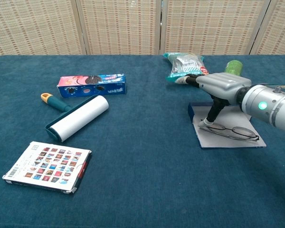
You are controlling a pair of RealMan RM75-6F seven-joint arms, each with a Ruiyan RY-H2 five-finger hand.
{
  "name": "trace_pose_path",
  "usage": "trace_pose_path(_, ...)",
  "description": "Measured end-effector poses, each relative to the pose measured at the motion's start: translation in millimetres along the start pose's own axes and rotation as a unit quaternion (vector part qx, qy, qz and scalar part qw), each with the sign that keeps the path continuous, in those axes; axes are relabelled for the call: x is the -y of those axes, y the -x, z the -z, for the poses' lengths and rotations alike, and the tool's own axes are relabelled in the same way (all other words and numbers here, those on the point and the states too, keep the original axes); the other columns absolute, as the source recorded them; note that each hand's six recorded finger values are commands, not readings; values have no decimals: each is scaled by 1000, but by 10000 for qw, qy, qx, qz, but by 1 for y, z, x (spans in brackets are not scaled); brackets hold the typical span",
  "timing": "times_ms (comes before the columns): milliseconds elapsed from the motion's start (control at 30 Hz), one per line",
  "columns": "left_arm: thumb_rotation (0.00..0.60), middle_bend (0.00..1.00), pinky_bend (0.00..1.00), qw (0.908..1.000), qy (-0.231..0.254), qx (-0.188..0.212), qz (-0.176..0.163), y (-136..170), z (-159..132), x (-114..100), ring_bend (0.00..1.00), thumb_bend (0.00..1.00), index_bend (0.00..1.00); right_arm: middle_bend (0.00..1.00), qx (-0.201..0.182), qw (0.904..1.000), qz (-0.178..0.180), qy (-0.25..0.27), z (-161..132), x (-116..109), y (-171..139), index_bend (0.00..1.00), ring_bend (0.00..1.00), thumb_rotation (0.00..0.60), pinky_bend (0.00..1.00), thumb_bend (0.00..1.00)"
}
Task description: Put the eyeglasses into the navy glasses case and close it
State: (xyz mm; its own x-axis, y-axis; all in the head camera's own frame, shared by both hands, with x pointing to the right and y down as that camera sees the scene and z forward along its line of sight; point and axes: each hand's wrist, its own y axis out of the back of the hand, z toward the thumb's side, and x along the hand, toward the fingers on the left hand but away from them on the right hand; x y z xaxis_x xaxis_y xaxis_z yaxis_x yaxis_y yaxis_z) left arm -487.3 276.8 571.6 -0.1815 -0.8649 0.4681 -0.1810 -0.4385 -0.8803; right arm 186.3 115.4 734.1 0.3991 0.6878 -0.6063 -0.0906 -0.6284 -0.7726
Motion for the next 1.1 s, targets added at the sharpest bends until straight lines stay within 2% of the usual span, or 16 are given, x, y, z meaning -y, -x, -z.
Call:
trace_pose_path(367,600,53,1,10000,12,29,2,0,-1,0,67,354,96,0,27,9998,-114,-175,28,4,-45,0,0,600,52,44)
trace_pose_path(467,600,53,1,10000,14,48,14,1,-2,1,67,354,95,0,97,9995,-186,-252,35,7,-48,0,0,600,52,44)
trace_pose_path(733,600,53,1,10000,6,22,-1,2,-2,0,67,354,95,0,229,9989,-265,-305,41,10,-31,0,0,600,52,44)
trace_pose_path(1100,600,53,1,10000,-3,-11,23,1,-1,2,67,354,95,0,425,9986,-169,-262,44,1,3,0,0,600,52,44)
